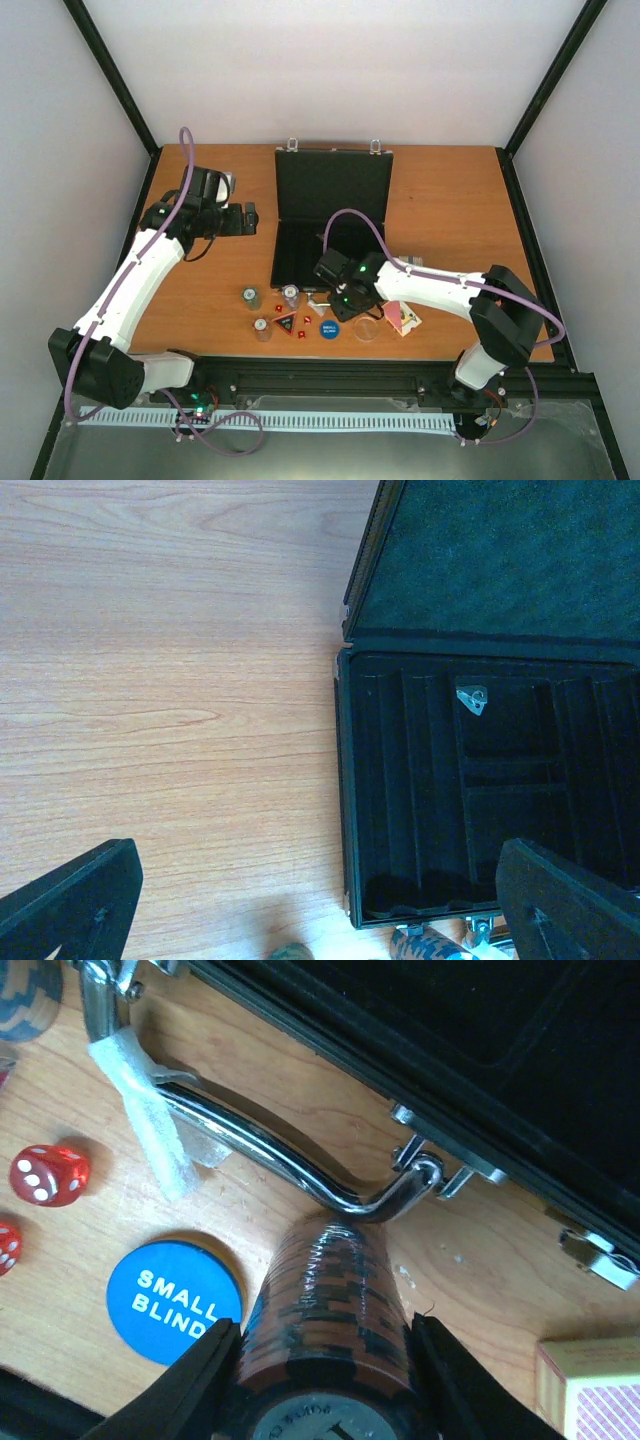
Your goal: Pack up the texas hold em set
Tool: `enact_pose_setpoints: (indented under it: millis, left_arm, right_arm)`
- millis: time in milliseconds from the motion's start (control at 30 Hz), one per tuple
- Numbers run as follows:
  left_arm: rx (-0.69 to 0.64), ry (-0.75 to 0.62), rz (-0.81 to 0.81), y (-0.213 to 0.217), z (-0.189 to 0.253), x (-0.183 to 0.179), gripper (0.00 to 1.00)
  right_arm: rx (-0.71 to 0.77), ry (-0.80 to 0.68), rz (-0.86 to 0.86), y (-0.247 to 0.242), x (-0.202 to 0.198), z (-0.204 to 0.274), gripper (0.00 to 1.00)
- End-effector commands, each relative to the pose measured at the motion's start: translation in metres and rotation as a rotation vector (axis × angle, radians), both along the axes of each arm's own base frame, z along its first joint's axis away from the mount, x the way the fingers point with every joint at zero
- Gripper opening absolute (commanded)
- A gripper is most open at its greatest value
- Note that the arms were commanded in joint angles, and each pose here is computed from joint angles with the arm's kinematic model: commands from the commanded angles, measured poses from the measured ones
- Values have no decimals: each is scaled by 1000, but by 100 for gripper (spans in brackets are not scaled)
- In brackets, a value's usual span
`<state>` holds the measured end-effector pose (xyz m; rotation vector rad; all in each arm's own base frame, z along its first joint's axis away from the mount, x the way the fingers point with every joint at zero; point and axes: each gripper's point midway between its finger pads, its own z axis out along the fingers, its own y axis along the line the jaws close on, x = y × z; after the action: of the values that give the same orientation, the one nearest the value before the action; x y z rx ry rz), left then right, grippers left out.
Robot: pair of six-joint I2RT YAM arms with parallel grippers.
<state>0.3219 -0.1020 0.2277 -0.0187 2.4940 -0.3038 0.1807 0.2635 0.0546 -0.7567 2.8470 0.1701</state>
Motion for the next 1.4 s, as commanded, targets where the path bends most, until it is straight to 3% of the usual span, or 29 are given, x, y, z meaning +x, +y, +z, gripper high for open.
enact_pose_setpoints:
  millis: [0, 333, 500, 667, 1100, 1367]
  left_arm:
    - [3, -15, -24, -1, 5, -5, 100]
    - [1, -13, -25, 0, 1, -8, 100]
    - [-4, -9, -26, -1, -3, -10, 100]
    - [-10, 7, -33, -3, -12, -11, 100]
    - [-18, 13, -39, -5, -19, -10, 100]
    - [-4, 37, -49, -5, -30, -11, 100]
  right_arm:
    - [24, -80, -5, 9, 14, 42, 3]
    - [63, -207, -40, 1, 28, 119, 3]
    - [-48, -496, -182, -34, 69, 130, 3]
    - [2, -703, -287, -44, 100, 123, 3]
    - [102, -671, -419, -66, 154, 80, 3]
    - [174, -651, -382, -57, 175, 72, 3]
